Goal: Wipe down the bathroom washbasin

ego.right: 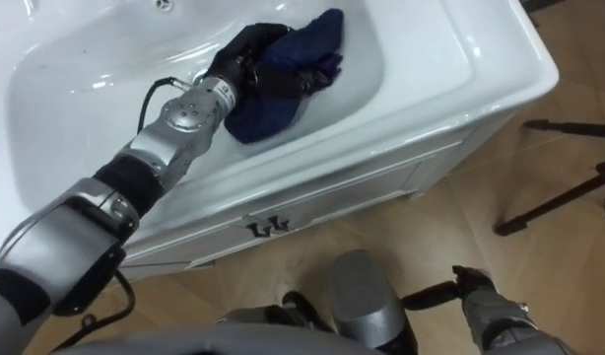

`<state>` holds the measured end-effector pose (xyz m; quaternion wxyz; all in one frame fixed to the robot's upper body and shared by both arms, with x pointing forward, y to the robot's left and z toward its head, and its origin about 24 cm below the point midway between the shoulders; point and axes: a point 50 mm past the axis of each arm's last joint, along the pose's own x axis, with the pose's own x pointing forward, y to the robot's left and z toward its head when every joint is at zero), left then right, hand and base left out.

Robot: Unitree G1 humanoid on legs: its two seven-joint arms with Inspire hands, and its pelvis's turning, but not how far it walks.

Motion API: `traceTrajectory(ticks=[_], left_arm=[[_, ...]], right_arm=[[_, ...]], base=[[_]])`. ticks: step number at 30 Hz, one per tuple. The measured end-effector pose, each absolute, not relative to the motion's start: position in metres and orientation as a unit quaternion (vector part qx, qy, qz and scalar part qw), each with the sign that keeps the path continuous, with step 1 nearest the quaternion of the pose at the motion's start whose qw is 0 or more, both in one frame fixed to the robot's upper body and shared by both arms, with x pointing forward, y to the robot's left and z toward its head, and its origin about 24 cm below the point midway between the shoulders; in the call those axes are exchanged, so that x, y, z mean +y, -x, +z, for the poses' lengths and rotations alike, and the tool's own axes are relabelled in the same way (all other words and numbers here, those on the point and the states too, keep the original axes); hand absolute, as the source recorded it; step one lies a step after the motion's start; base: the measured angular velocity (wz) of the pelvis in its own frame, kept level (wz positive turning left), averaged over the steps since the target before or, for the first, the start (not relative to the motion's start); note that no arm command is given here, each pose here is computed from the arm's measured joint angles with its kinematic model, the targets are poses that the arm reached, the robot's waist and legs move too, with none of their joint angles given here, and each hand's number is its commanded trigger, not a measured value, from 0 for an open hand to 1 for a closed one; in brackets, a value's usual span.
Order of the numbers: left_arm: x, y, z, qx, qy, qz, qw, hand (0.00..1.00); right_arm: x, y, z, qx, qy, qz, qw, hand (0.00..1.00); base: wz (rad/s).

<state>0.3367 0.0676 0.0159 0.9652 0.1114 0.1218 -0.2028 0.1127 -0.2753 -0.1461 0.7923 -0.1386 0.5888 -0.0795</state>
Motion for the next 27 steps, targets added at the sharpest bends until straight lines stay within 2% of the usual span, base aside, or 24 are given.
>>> traceTrajectory(ticks=[3,12,21,24,27], left_arm=[[0.068,-0.331,0.008,0.132,-0.111,-0.201,0.964,1.00],[0.083,-0.313,-0.018,0.127,-0.235,-0.201,0.943,1.00],[0.140,-0.291,-0.054,0.184,-0.353,-0.146,0.906,1.00],[0.171,-0.281,-0.061,0.196,-0.414,-0.119,0.881,1.00],[0.189,-0.274,-0.064,0.191,-0.467,-0.095,0.858,1.00]], right_arm=[[-0.275,-0.111,-0.146,0.590,0.141,-0.081,0.791,0.00],[-0.276,-0.095,-0.150,0.604,0.125,-0.094,0.781,0.00],[-0.284,-0.071,-0.152,0.631,0.104,-0.128,0.758,0.00],[-0.287,-0.059,-0.153,0.642,0.098,-0.138,0.748,0.00],[-0.288,-0.055,-0.153,0.646,0.093,-0.144,0.744,0.00]], base=[[-0.08],[-0.01],[0.00],[0.13],[-0.08]])
